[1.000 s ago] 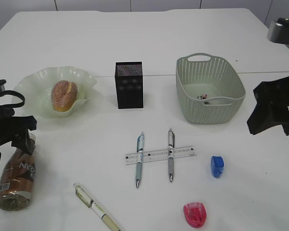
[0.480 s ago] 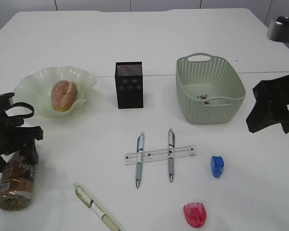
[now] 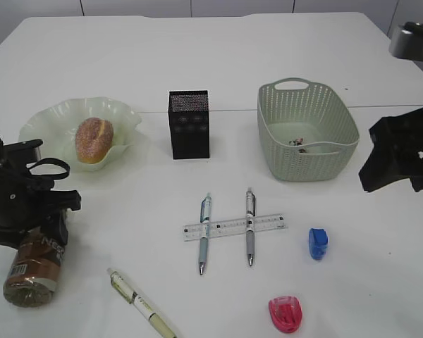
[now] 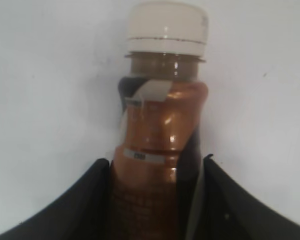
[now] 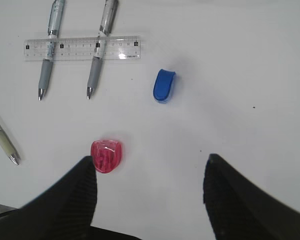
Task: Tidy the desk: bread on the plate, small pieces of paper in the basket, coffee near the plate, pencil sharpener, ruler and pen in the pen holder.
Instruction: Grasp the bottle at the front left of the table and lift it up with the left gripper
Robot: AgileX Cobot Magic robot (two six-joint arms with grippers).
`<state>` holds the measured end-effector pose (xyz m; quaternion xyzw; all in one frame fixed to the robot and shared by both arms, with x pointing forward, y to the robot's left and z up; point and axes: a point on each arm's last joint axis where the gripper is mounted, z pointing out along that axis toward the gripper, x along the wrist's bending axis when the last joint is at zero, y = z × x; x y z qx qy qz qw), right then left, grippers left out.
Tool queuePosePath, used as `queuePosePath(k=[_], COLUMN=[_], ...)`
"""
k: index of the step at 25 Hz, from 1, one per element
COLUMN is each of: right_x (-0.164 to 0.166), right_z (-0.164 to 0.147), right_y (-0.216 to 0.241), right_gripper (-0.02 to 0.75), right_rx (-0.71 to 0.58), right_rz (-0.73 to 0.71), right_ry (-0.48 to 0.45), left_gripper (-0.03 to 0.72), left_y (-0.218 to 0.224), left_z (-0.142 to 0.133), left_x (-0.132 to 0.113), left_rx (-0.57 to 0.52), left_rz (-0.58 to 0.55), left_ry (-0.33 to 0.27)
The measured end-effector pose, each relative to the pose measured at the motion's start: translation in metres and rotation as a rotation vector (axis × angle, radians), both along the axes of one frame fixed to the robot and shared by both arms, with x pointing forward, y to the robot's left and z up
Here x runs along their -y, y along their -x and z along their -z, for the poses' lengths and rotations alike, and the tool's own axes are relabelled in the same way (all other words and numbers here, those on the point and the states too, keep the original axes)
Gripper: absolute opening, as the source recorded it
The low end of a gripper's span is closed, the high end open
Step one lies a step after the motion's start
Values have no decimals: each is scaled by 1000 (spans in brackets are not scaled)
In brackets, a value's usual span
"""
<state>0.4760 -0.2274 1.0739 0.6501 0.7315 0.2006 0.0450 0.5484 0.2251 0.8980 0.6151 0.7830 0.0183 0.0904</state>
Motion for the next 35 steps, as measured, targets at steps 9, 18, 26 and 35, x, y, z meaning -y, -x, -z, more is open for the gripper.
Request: queuePosePath(k=[9,18,26,35], right_x=[0,0,0,0], right_z=[1,1,1,1], right_y=[2,2,2,2], right_gripper=[491,491,491,491], right_rx=[-14,-17,-12,-11], right_rz=[-17,-24,-35,-37], right_ry=[6,8,11,12], left_gripper=[384,380,377,377], left_y=[-4,-3,30,82], left_z=[-1,-11,-50,-94], left_x=[1,1,-8,-22], left_rx=[22,43,276,685], left_rz=[-1,258,358,313], left_ry=[4,-39,-59,-55])
